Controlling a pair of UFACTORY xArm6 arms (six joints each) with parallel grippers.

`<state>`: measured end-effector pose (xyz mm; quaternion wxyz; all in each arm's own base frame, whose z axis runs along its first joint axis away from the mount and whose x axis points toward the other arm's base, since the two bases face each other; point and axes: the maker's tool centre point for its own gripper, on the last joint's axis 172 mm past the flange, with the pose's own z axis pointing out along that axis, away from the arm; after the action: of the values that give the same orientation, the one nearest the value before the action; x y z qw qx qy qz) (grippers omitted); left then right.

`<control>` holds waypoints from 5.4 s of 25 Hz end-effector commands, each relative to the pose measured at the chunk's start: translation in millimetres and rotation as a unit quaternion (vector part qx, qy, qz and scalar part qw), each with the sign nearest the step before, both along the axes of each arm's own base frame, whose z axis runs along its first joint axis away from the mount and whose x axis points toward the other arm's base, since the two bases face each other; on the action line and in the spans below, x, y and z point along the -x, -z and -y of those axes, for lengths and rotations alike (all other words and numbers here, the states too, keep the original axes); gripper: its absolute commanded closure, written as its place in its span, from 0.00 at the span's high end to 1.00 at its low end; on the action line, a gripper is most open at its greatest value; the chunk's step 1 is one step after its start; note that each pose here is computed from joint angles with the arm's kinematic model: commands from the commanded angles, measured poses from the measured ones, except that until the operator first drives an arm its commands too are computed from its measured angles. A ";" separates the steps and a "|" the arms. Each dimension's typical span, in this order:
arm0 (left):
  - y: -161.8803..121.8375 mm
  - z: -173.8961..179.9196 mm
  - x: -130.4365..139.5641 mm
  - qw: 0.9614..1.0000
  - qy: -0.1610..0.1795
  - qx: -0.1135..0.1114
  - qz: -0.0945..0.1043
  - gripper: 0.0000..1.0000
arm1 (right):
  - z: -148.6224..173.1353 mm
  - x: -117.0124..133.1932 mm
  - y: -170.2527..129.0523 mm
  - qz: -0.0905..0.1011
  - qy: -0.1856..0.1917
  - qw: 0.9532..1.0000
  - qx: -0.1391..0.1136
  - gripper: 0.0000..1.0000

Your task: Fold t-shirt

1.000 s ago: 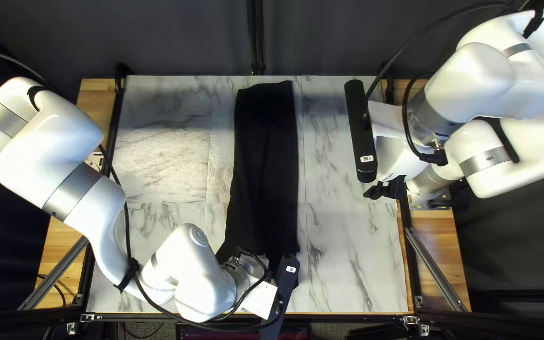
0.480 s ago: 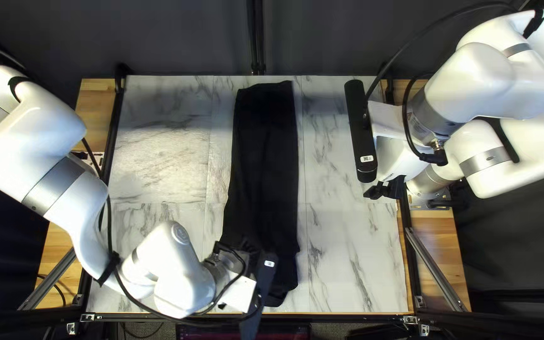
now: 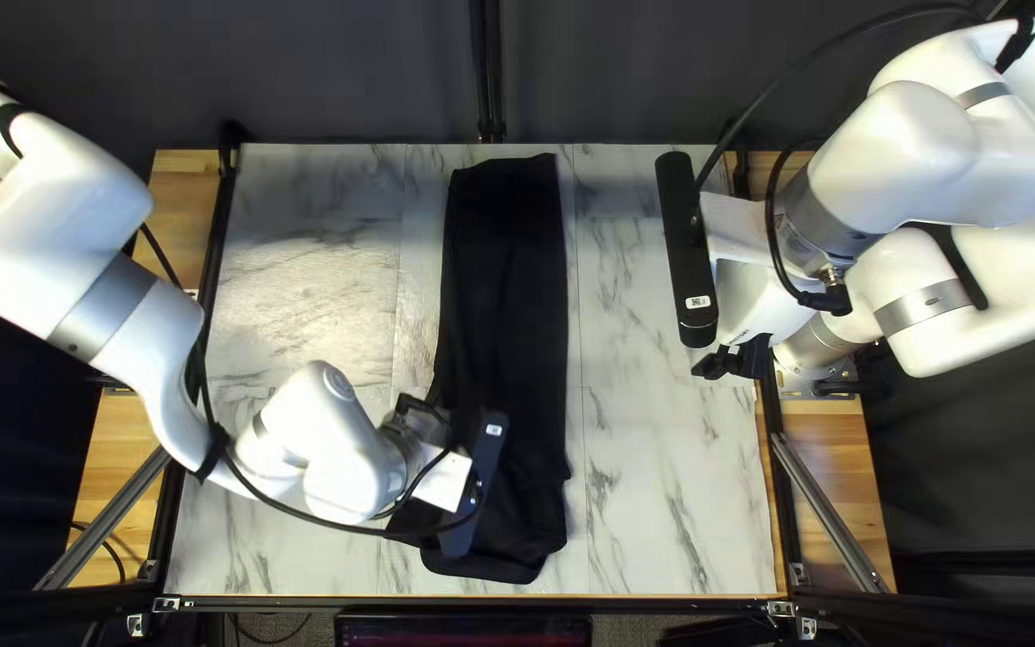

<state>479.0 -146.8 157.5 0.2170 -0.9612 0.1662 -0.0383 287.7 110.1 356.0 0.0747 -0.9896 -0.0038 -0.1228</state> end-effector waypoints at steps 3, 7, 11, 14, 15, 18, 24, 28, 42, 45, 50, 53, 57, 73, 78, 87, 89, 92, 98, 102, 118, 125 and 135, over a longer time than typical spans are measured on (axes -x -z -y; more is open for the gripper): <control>-5.4 0.3 1.6 1.000 0.002 -0.004 -0.001 1.00 | 0.0 0.0 0.0 0.000 0.000 1.000 0.000 1.00; -5.4 0.3 1.6 1.000 0.002 -0.004 -0.001 1.00 | 0.0 0.0 0.0 0.000 0.000 1.000 0.000 1.00; -66.8 -47.7 46.6 0.999 -0.021 0.029 0.023 1.00 | 0.0 0.0 0.0 0.000 0.000 1.000 0.000 1.00; -131.7 -99.0 90.9 0.997 -0.060 0.052 0.025 1.00 | 0.0 0.0 0.0 0.000 0.000 1.000 0.000 1.00; -150.1 -115.6 103.6 0.995 -0.076 0.064 0.029 1.00 | 0.0 0.0 0.0 0.000 0.000 1.000 0.000 1.00; -191.8 -153.9 126.9 0.987 -0.117 0.100 0.038 1.00 | 0.0 0.0 0.0 0.000 0.000 1.000 0.000 1.00; -248.5 -233.1 166.3 0.969 -0.170 0.173 0.051 1.00 | 0.0 0.0 0.0 0.000 0.000 1.000 0.000 1.00; -276.8 -252.1 184.9 0.964 -0.176 0.192 0.051 1.00 | 0.0 0.0 0.0 0.000 0.000 1.000 0.000 1.00; -276.8 -252.1 184.9 0.964 -0.176 0.192 0.051 1.00 | 0.0 0.0 0.0 0.000 0.000 1.000 0.000 1.00; -276.8 -252.1 184.9 0.964 -0.176 0.192 0.051 1.00 | 0.0 0.0 0.0 0.000 0.000 1.000 0.000 1.00; -276.8 -252.1 184.9 0.964 -0.176 0.192 0.051 1.00 | 0.0 0.0 0.0 0.000 0.000 1.000 0.000 1.00; -276.8 -252.1 184.9 0.964 -0.176 0.192 0.051 1.00 | 0.0 0.0 0.0 0.000 0.000 1.000 0.000 1.00; -276.8 -252.1 184.9 0.964 -0.176 0.192 0.051 1.00 | 0.0 0.0 0.0 0.000 0.000 1.000 0.000 1.00; -276.8 -252.1 184.9 0.964 -0.176 0.192 0.051 1.00 | -68.0 -79.4 121.7 0.022 0.010 0.998 0.056 1.00; -276.8 -252.1 184.9 0.964 -0.176 0.192 0.051 1.00 | -106.8 -126.5 193.6 0.019 0.018 0.994 0.110 1.00; -276.8 -252.1 184.9 0.964 -0.176 0.192 0.051 1.00 | -134.7 -170.5 264.4 -0.004 0.053 0.983 0.176 1.00; -276.8 -252.1 184.9 0.964 -0.176 0.192 0.051 1.00 | -140.9 -175.4 270.1 -0.007 0.060 0.980 0.188 1.00; -276.8 -252.1 184.9 0.964 -0.176 0.192 0.051 1.00 | -152.3 -177.1 280.7 -0.013 0.070 0.977 0.202 1.00; -276.8 -252.1 184.9 0.964 -0.176 0.192 0.051 1.00 | -156.3 -176.7 294.3 -0.023 0.079 0.976 0.201 1.00; -276.8 -252.1 184.9 0.964 -0.176 0.192 0.051 1.00 | -160.5 -176.4 296.1 -0.028 0.079 0.977 0.198 1.00; -276.8 -252.1 184.9 0.964 -0.176 0.192 0.051 1.00 | -137.5 -159.3 240.8 -0.038 0.087 0.969 0.228 0.00; -276.8 -252.1 184.9 0.964 -0.176 0.192 0.051 1.00 | -134.5 -151.6 208.5 -0.042 0.089 0.962 0.255 0.00; -276.8 -252.1 184.9 0.964 -0.176 0.192 0.051 1.00 | -134.8 -145.4 196.9 -0.047 0.089 0.957 0.271 0.00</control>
<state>294.1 105.2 434.3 0.0399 -0.9957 -0.0277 -0.0793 434.2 245.7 159.4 -0.2049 -0.9741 0.0558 -0.0781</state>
